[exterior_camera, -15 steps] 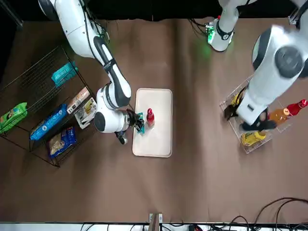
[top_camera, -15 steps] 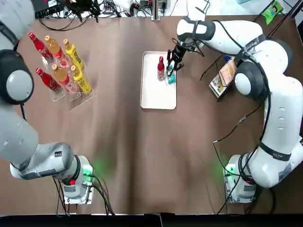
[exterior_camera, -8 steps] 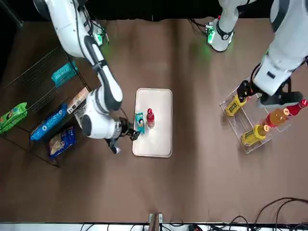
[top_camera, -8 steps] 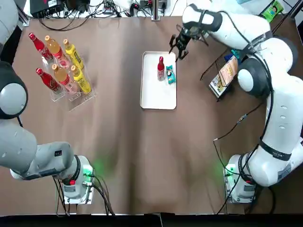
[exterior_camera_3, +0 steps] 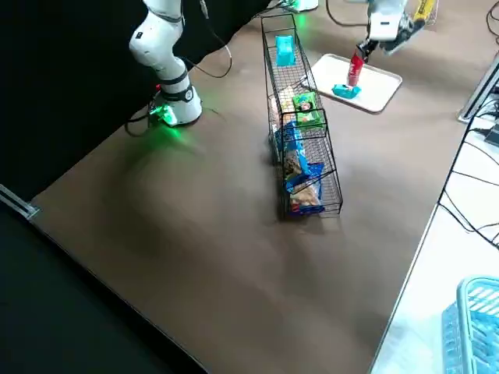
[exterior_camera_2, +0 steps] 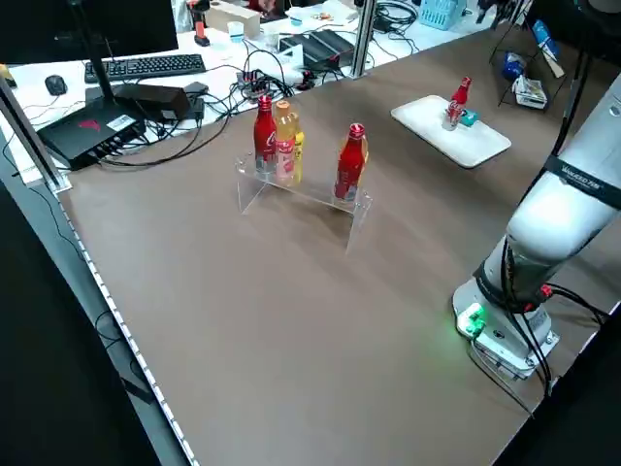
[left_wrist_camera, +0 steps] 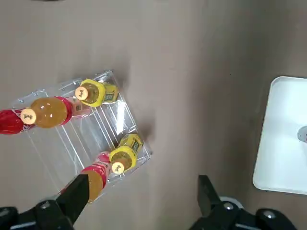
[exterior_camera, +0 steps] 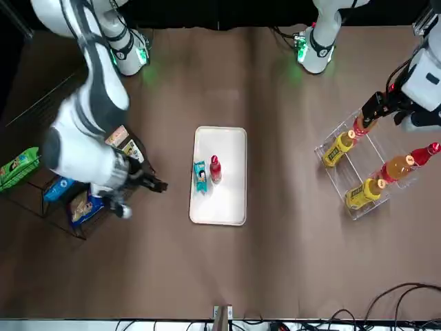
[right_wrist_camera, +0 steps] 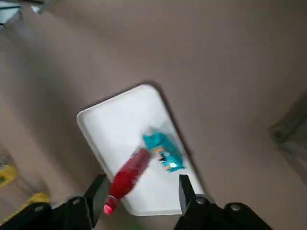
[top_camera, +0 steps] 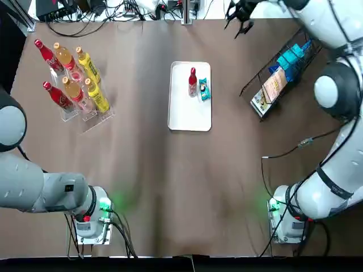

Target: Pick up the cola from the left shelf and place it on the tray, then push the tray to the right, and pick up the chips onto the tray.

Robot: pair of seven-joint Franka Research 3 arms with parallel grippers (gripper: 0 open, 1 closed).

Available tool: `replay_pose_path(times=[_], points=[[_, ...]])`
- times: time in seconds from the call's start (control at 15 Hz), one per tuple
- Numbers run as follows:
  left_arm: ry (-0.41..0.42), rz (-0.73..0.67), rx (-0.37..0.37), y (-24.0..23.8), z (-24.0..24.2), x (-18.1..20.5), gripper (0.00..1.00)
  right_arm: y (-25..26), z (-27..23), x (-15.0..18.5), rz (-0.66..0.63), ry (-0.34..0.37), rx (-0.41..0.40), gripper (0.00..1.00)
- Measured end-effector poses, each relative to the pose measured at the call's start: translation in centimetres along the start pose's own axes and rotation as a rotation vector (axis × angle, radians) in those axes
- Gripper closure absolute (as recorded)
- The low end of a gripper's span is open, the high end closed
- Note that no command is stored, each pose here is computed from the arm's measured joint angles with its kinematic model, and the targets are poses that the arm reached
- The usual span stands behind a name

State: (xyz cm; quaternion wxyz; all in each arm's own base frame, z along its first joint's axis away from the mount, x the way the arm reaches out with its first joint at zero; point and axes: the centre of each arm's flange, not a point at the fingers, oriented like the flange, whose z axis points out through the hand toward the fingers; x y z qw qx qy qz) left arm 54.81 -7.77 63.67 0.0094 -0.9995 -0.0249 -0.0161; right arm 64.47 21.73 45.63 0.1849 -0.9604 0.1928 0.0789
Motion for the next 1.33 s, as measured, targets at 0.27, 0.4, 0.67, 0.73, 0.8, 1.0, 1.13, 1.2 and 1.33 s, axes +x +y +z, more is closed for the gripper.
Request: replay_pose_path(times=[0.27, 0.4, 0.67, 0.73, 0.8, 1.0, 1.13, 1.2, 1.33], points=[[-0.033, 0.003, 0.004, 0.1, 1.2, 0.2, 0.0, 4.8, -8.3, -1.6, -0.224, -0.055, -0.06, 0.31], [-0.04, 0.004, 0.005, 0.2, 1.4, 0.2, 0.0, 8.3, -13.1, -2.4, -0.334, -0.077, -0.072, 0.3], [-0.05, 0.018, 0.006, 1.0, 1.9, 0.3, 0.0, 12.6, -19.0, -3.7, -0.457, -0.027, -0.115, 0.11], [-0.051, 0.019, 0.006, 1.0, 2.0, 0.3, 0.0, 12.9, -19.6, -3.9, -0.465, -0.01, -0.152, 0.11], [-0.051, 0.017, 0.006, 0.9, 2.0, 0.3, 0.0, 13.1, -20.0, -4.2, -0.47, 0.005, -0.198, 0.11], [-0.052, 0.011, 0.006, 0.5, 2.0, 0.4, 0.0, 12.6, -20.2, -5.3, -0.495, 0.025, -0.291, 0.05], [-0.052, 0.01, 0.006, 0.5, 2.0, 0.4, 0.0, 12.5, -19.9, -5.8, -0.504, 0.032, -0.297, 0.0], [-0.051, 0.01, 0.006, 0.5, 2.0, 0.4, 0.0, 12.6, -19.8, -6.0, -0.505, 0.045, -0.296, 0.0], [-0.052, 0.008, 0.006, 0.4, 2.0, 0.5, 0.0, 13.4, -19.7, -6.6, -0.502, 0.077, -0.291, 0.0]])
